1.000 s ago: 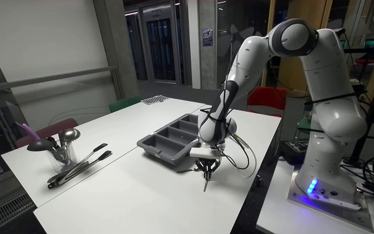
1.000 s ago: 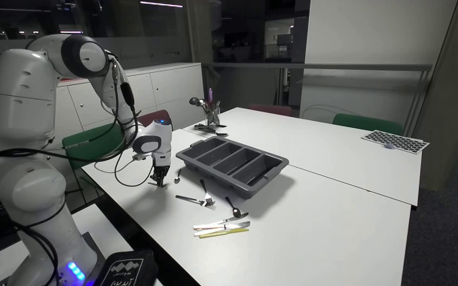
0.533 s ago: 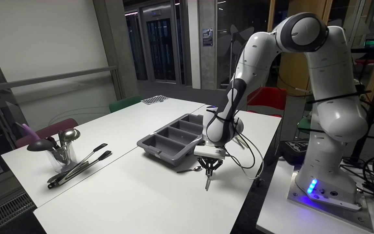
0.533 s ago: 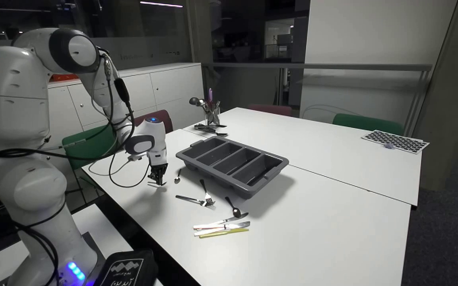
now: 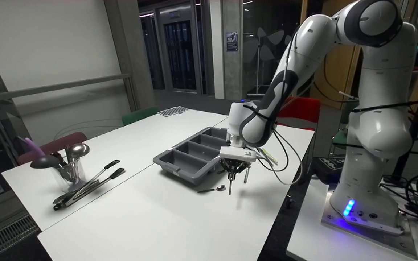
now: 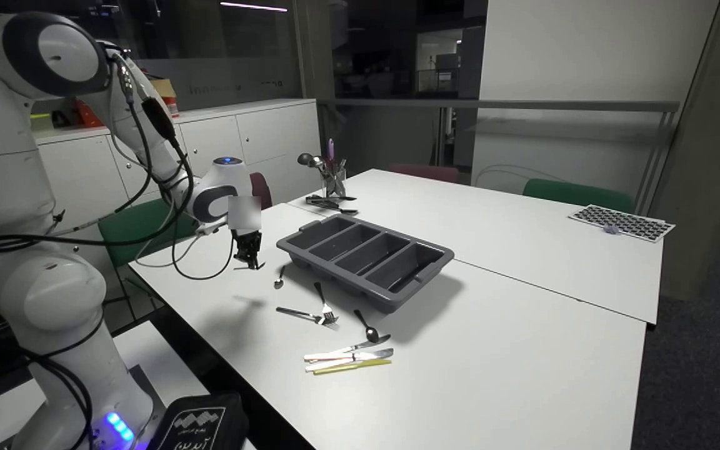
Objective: Pick up one spoon and put it in the grey object
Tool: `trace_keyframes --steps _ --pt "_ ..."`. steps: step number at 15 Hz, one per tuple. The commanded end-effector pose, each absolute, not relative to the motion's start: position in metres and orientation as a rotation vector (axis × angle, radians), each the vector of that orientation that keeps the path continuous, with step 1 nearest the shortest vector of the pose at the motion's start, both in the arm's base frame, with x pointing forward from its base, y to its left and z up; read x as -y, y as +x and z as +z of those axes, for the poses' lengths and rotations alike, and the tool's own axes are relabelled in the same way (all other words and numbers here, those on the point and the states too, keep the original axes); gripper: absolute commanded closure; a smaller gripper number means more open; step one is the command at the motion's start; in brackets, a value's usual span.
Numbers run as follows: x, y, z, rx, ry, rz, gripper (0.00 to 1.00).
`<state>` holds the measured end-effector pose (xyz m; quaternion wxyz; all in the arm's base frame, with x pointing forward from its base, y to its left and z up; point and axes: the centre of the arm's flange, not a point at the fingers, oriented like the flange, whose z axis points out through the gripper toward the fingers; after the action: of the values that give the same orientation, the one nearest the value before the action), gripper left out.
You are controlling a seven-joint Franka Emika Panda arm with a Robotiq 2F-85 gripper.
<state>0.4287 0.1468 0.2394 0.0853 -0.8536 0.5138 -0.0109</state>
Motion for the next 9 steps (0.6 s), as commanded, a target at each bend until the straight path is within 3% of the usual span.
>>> trace_keyframes --steps 1,9 --pt "-0.127 0.441 0.295 -1.372 -2.577 -0.049 0.98" --pt "-0.105 0.488 0.348 -1.116 -2.848 0.171 0.98"
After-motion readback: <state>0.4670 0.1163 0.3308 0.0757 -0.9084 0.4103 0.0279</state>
